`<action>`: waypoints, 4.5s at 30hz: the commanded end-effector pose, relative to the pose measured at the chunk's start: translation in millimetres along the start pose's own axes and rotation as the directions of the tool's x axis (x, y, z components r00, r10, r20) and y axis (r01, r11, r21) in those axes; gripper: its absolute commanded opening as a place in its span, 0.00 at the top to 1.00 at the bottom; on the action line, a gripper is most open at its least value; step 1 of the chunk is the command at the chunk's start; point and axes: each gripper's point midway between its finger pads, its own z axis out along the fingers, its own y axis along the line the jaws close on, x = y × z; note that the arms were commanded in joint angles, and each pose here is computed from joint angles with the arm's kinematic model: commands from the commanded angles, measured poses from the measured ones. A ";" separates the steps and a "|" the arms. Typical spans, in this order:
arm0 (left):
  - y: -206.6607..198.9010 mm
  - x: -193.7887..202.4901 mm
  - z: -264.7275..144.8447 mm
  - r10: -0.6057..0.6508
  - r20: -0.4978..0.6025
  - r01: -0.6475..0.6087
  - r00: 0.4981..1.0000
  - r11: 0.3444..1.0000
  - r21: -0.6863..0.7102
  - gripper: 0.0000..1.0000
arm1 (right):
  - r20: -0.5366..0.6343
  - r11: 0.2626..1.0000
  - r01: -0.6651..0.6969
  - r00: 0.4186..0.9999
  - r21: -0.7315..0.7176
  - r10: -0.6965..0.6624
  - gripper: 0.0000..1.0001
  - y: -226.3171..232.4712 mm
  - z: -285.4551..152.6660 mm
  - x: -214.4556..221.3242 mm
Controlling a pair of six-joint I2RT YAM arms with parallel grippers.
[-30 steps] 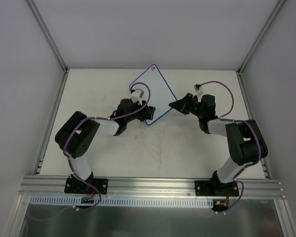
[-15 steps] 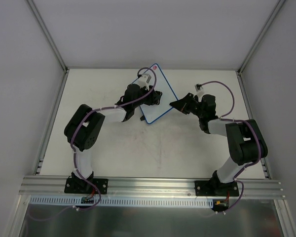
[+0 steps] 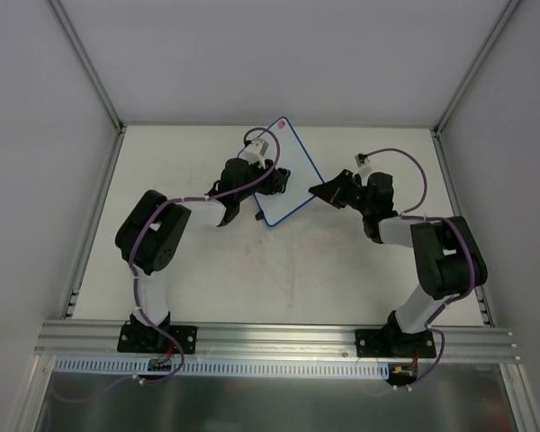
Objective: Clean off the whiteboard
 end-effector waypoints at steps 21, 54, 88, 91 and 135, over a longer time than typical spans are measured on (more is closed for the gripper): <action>-5.6 107.5 -72.8 0.128 -0.305 -0.173 0.944 0.977 -0.125 1.00 | -0.050 0.987 0.006 0.999 -0.162 -0.014 1.00 34.9 7.5 3.3; -56.1 -63.6 -168.6 0.072 0.140 -0.053 0.988 0.990 -0.132 1.00 | -0.046 0.987 -0.001 0.999 -0.160 -0.006 1.00 31.4 8.8 0.8; 138.6 49.5 -231.3 -0.459 -0.130 0.299 0.879 0.742 -0.600 0.96 | -0.038 0.995 0.041 0.998 -0.086 -0.044 1.00 20.6 3.3 0.7; 144.1 55.0 -228.7 -0.465 -0.146 0.289 0.873 0.735 -0.613 0.98 | -0.036 0.995 0.046 0.998 -0.087 -0.049 1.00 20.7 3.0 0.7; 157.8 43.8 -256.4 -0.362 -0.103 0.193 0.926 0.691 -0.696 0.27 | -0.041 0.995 0.058 0.997 -0.087 -0.061 0.52 19.6 3.1 4.2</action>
